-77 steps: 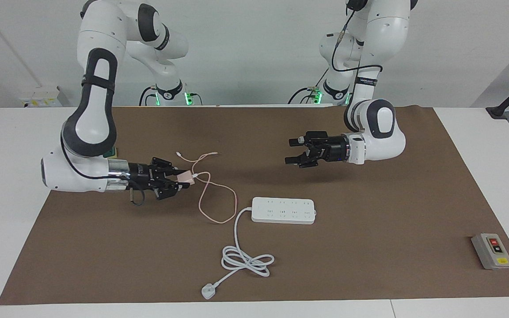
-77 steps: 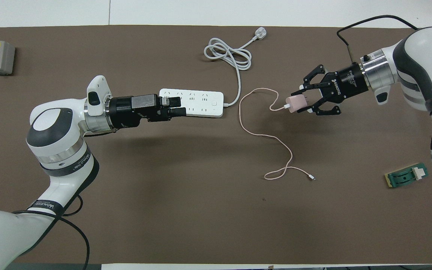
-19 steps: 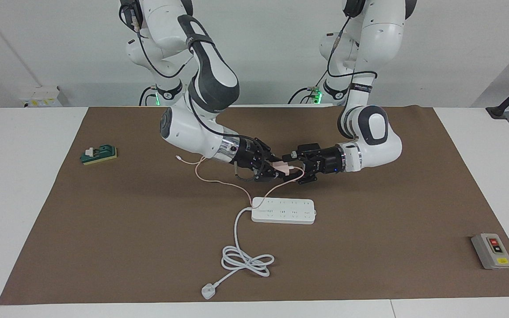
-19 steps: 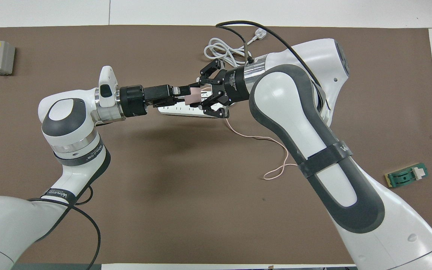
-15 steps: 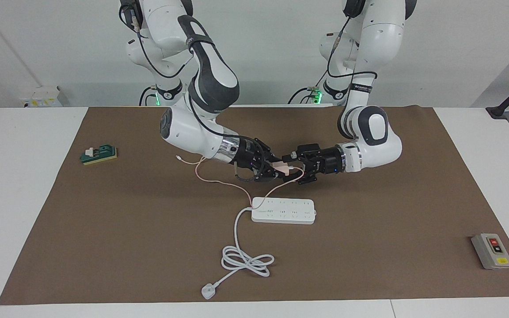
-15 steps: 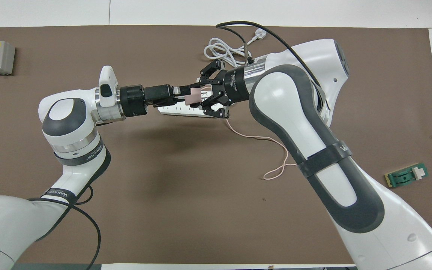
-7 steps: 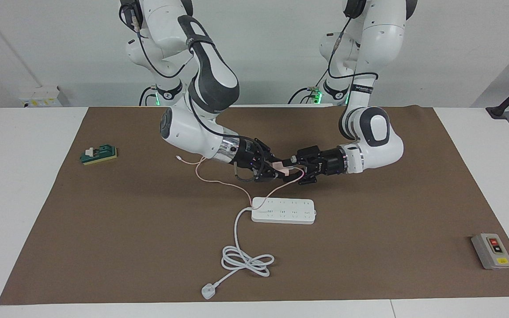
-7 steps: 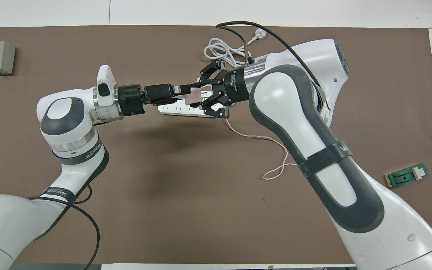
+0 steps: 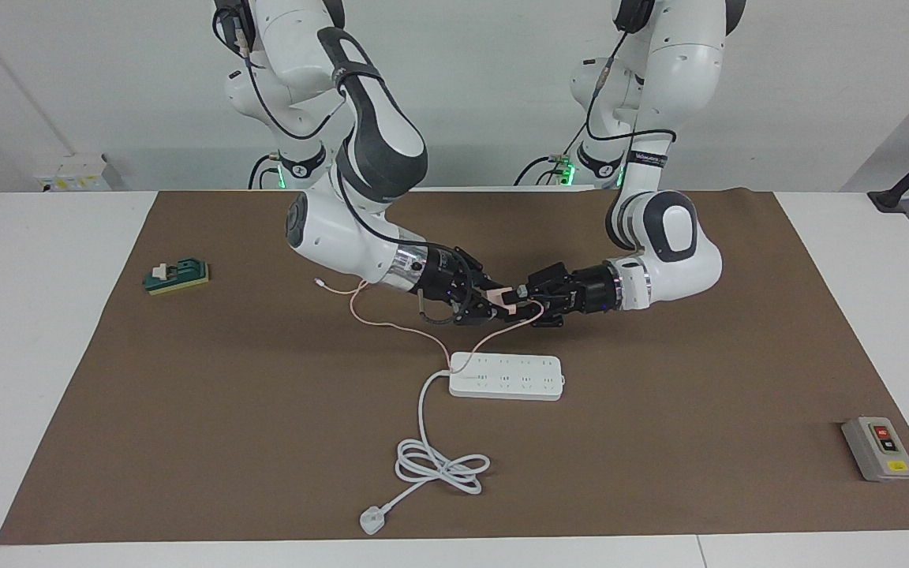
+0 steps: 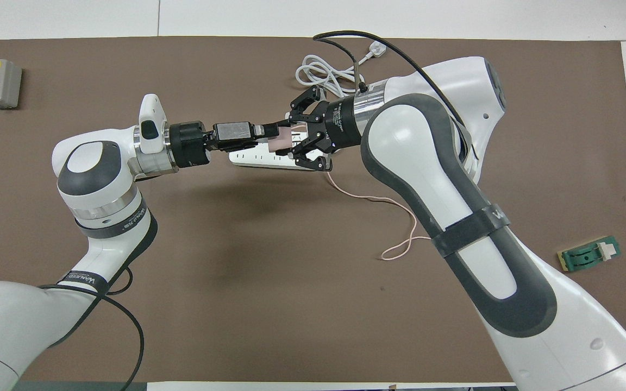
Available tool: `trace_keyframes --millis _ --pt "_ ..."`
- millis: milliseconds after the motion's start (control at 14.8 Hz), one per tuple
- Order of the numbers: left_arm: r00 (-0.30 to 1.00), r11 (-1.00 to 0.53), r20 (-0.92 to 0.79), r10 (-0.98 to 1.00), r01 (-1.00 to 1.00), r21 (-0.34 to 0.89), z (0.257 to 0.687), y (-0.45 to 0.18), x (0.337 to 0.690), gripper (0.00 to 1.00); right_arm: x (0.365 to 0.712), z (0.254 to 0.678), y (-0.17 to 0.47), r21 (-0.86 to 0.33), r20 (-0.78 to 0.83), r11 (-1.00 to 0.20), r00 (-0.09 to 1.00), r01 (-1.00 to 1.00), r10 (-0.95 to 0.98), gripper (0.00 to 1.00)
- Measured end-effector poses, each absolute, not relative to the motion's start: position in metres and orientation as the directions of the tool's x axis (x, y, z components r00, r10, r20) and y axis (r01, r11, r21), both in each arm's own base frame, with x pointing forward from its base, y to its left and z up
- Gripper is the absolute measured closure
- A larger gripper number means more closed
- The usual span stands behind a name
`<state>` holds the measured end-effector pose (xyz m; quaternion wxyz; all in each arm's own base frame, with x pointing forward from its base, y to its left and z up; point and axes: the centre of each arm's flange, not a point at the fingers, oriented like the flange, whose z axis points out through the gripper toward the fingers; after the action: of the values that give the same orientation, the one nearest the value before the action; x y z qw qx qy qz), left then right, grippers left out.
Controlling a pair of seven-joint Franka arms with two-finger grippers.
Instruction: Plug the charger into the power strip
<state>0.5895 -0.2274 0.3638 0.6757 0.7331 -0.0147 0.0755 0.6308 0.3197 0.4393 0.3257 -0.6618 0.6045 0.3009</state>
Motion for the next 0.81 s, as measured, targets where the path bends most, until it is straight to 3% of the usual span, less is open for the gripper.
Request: trace_keyframes --millis 271,339,813 --pt "0.988 -0.086 0.131 0.081 -0.124 0.988 0.3641 -0.2272 0.5897 0.6 0.6307 0.4389 0.3197 -0.067 -0.792 -0.057 0.088 -0.996 -0.604 0.53" --pt "0.988 -0.087 0.129 0.082 -0.122 0.989 0.3631 -0.2268 0.59 0.68 0.6307 0.4399 0.3196 -0.069 -0.792 -0.057 0.089 -0.996 -0.604 0.53" --pt "0.988 -0.089 0.129 0.081 -0.122 0.989 0.3633 -0.2265 0.5904 0.69 0.6306 0.4398 0.3199 -0.07 -0.791 -0.056 0.089 -0.996 -0.605 0.53"
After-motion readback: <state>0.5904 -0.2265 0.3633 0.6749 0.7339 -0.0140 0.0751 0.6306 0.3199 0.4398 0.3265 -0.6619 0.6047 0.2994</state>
